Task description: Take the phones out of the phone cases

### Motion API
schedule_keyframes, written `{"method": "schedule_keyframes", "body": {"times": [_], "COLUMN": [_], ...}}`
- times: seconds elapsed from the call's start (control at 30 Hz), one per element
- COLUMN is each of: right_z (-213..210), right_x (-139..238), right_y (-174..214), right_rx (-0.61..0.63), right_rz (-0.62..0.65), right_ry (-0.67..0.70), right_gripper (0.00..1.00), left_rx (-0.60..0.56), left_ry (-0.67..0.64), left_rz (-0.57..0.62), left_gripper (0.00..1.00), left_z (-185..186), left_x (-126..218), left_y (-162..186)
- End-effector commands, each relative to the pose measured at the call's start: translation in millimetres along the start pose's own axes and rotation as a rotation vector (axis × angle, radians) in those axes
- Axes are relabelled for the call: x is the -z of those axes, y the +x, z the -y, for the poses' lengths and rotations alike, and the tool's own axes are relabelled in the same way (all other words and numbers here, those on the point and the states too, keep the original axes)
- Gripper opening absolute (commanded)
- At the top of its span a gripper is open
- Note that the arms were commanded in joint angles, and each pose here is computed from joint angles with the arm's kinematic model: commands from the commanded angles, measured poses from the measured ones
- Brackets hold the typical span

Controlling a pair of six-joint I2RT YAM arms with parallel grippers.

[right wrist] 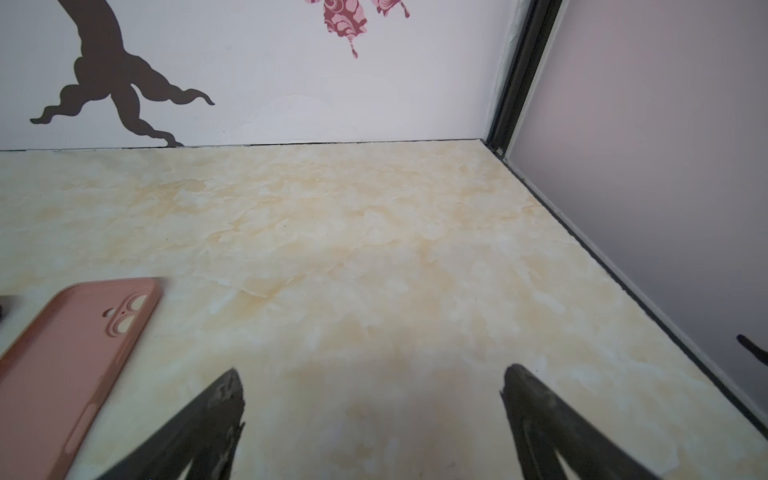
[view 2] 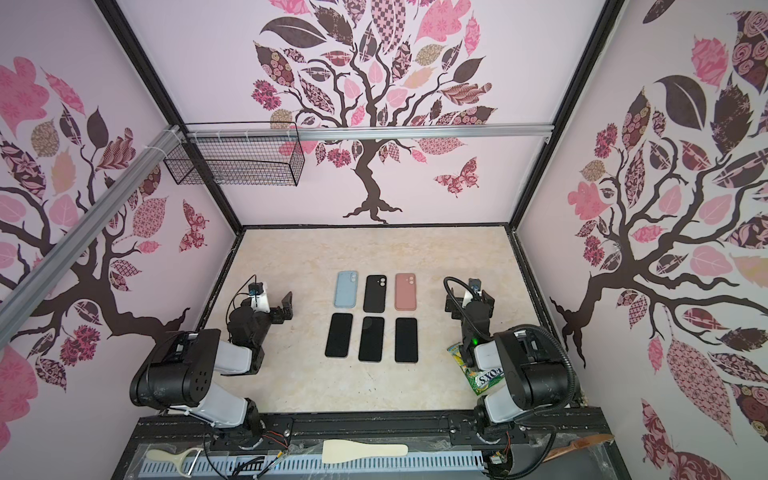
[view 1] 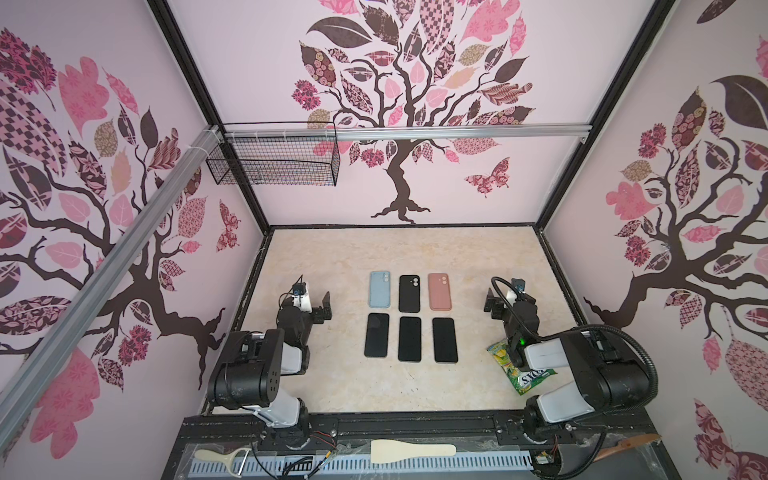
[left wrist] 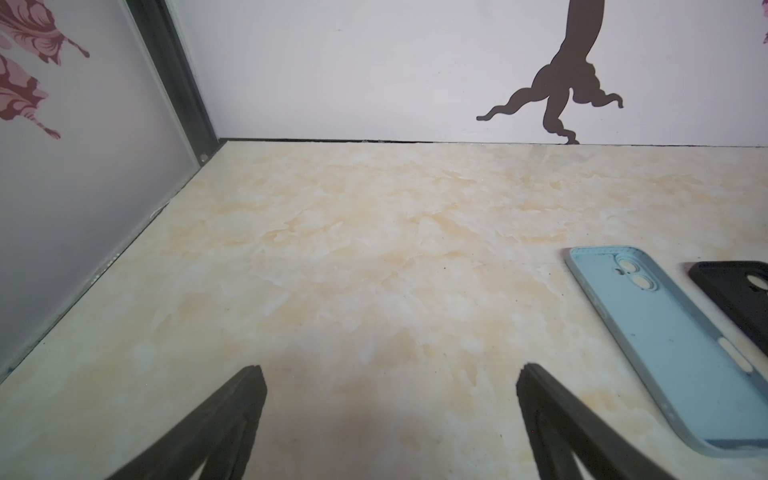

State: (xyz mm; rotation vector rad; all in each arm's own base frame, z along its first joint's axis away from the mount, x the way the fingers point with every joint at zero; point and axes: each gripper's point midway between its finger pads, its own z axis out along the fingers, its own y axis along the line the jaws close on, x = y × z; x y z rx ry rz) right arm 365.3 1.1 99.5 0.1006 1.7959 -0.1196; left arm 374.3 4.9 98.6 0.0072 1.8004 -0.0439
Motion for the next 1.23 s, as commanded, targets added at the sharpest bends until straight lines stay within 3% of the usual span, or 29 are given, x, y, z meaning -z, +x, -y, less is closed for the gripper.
{"method": "schedule_keyframes", "body": {"times": [0.0,0.1,1.2], "right_z": [-10.8,-8.0,-1.7], "right_x": [-2.8,-11.9,-19.0], "right_y": [-19.5,-17.8,-15.0], "right_rx": [-0.022,-0.039,-0.069], "right_rz": [0.073,0.048,0.013], "right_ry": [-0.068,-0.067,-0.067], "right_gripper": [0.99,1.0,0.99], "left_rx": [0.005,0.024,0.02], "left_ry": [-0.004,-0.014,-0.015], "left_rz": [-0.025,-0.082,-0.081], "left_gripper": [0.98,0.98,0.99], "left_z": [-2.4,-7.1,-7.5], "left_x": [-15.7,-25.4,-24.8], "left_y": [-11.1,-7.7,-7.4]}}
